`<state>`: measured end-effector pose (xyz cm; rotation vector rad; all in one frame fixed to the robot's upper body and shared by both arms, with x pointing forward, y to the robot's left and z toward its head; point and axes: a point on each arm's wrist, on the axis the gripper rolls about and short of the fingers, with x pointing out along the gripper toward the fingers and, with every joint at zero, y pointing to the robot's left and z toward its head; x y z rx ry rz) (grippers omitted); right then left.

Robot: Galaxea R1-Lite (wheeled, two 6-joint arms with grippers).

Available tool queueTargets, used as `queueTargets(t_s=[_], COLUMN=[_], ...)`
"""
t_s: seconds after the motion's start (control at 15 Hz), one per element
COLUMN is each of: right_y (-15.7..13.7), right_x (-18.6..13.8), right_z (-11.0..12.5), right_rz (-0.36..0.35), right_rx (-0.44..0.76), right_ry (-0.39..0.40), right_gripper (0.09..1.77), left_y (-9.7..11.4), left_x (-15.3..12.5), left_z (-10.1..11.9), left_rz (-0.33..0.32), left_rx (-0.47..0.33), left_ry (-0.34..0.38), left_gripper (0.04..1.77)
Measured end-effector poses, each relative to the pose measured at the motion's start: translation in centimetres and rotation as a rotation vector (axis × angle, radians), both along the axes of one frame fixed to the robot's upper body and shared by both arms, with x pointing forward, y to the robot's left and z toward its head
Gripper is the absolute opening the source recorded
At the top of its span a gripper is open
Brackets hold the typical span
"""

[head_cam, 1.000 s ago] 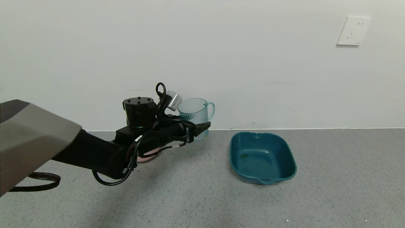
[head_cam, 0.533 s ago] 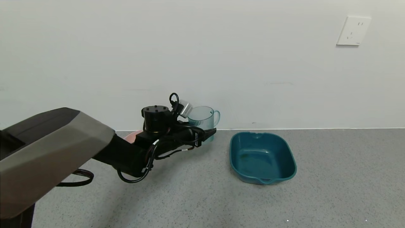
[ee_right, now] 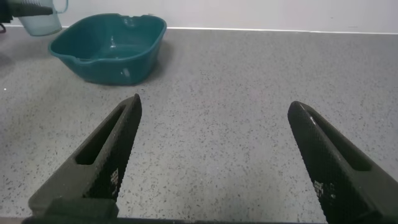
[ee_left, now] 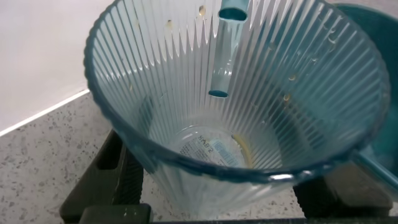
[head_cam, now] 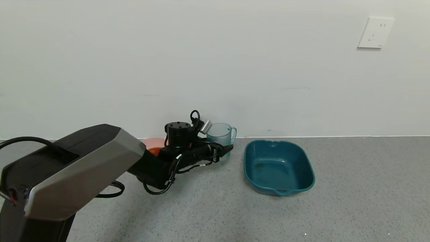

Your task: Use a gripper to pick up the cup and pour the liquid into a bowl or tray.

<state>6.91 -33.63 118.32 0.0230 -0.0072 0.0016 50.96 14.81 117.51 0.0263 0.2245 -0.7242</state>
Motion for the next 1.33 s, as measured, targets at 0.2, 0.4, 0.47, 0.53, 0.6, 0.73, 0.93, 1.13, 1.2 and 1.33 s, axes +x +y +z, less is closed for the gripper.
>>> queueTargets(t_s=[0.2, 0.4, 0.47, 0.53, 0.6, 0.73, 0.93, 1.13, 1.2, 1.33], right_y=[0.0, 0.0, 0.0, 0.0, 0.0, 0.0, 0.0, 0.0, 0.0, 0.0], right_x=[0.0, 0.0, 0.0, 0.0, 0.0, 0.0, 0.0, 0.0, 0.0, 0.0], right_z=[0.0, 0.0, 0.0, 0.0, 0.0, 0.0, 0.0, 0.0, 0.0, 0.0], right_rz=[0.000, 0.000, 0.000, -0.001, 0.000, 0.000, 0.000, 0.000, 0.000, 0.000], right_rx=[0.000, 0.000, 0.000, 0.000, 0.000, 0.000, 0.000, 0.000, 0.000, 0.000], right_ry=[0.000, 0.000, 0.000, 0.000, 0.000, 0.000, 0.000, 0.000, 0.000, 0.000], right_gripper=[1.71, 1.71, 1.71, 1.71, 1.71, 1.71, 1.71, 1.71, 1.71, 1.71], left_y=[-0.1, -0.2, -0.3, -0.3, -0.3, -0.4, -0.5, -0.6, -0.6, -0.6], left_x=[0.6, 0.9, 1.0, 1.0, 1.1, 1.2, 1.3, 1.3, 1.3, 1.3], left_z=[-0.9, -1.7, -2.0, -2.2, -2.4, -2.8, -3.4, -3.9, -4.0, -4.2], left_rz=[0.007, 0.017, 0.019, 0.020, 0.023, 0.025, 0.024, 0.022, 0.021, 0.024], left_rx=[0.004, 0.010, 0.013, 0.014, 0.013, 0.015, 0.017, 0.015, 0.015, 0.011], left_ry=[0.011, 0.019, 0.023, 0.025, 0.021, 0.022, 0.029, 0.026, 0.027, 0.034], left_gripper=[1.31, 1.31, 1.31, 1.31, 1.31, 1.31, 1.31, 1.31, 1.31, 1.31])
